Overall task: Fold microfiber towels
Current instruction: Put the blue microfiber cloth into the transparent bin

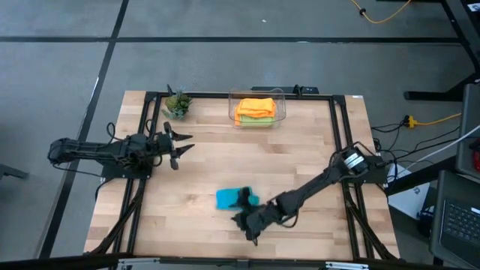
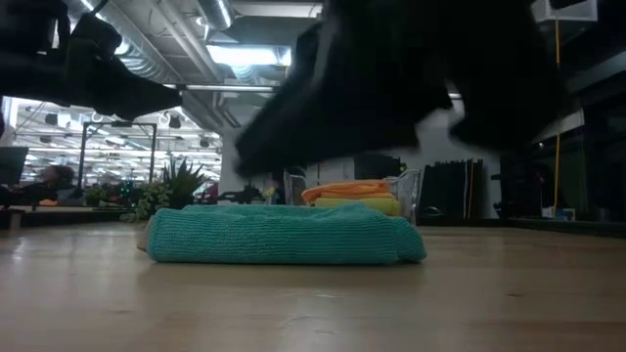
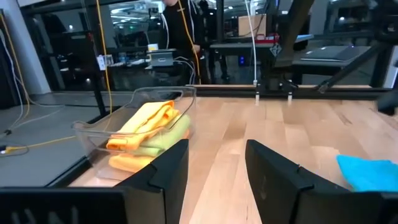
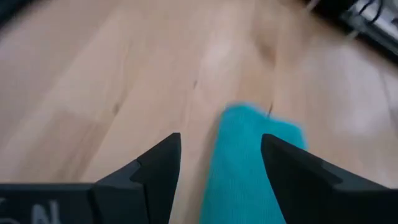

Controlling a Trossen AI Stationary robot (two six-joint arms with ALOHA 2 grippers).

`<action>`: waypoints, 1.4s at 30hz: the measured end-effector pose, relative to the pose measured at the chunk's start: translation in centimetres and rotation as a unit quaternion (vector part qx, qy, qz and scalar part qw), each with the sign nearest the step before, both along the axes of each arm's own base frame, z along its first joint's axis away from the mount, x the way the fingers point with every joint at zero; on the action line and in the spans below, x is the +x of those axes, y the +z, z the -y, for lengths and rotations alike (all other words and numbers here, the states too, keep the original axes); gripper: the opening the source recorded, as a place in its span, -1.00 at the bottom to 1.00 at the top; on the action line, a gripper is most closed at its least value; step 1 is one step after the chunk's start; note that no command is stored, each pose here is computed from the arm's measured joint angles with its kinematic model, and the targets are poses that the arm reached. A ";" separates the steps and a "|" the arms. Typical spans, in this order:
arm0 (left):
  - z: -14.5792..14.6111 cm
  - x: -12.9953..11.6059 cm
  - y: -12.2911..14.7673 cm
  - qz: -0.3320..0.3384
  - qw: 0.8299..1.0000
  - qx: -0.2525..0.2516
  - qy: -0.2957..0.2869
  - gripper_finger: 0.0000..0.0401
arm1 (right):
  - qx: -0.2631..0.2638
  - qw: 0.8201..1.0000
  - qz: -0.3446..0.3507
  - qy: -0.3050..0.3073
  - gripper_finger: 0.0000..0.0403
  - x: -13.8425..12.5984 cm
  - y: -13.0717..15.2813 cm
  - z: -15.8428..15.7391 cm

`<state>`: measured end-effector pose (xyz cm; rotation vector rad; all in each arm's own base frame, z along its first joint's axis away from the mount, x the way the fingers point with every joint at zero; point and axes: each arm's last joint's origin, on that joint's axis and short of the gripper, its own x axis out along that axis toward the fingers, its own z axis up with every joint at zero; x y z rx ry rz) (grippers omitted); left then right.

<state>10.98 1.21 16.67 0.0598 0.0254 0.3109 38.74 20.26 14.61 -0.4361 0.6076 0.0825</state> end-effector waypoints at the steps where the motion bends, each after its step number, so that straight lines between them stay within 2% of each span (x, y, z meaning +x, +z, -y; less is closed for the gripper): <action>1: 0.0 0.0 0.0 -0.001 1.000 0.000 0.001 -0.25 | -0.018 1.000 -0.010 0.003 0.12 0.2 -0.3 -0.4; 3: 0.0 0.0 0.0 0.000 1.000 0.000 0.001 -0.25 | -0.042 0.998 -0.048 -0.009 0.12 0.5 -1.0 -1.0; 6: 0.0 0.0 0.0 -0.002 1.000 0.005 0.001 -0.25 | -0.049 0.991 -0.111 -0.050 0.12 0.8 -2.0 -1.1; 10: 0.0 0.0 0.0 -0.003 1.000 0.006 0.001 -0.25 | -0.107 0.977 -0.137 -0.121 0.12 0.9 -2.8 -0.8; 15: 0.0 0.0 0.0 -0.003 1.000 0.006 0.001 -0.25 | -0.071 0.977 -0.163 -0.114 0.12 1.7 -3.2 0.2; 22: 0.0 0.0 0.0 -0.003 1.000 0.006 0.002 -0.25 | -0.018 0.972 -0.216 -0.091 0.12 3.3 -3.5 3.6; 29: 0.0 0.0 0.0 -0.003 1.000 0.006 0.002 -0.25 | 0.077 0.959 -0.263 -0.071 0.12 4.4 -4.0 7.5; 33: 0.0 0.0 0.0 -0.003 1.000 0.006 0.002 -0.25 | 0.076 0.959 -0.259 -0.084 0.12 4.4 -4.2 8.4; 37: 0.0 0.0 0.0 -0.004 1.000 0.006 0.002 -0.25 | 0.049 0.963 -0.241 -0.112 0.10 4.6 -4.2 8.9; 42: 0.0 0.0 0.0 -0.004 1.000 0.006 0.002 -0.25 | 0.039 0.962 -0.239 -0.128 -0.11 4.7 -4.5 9.5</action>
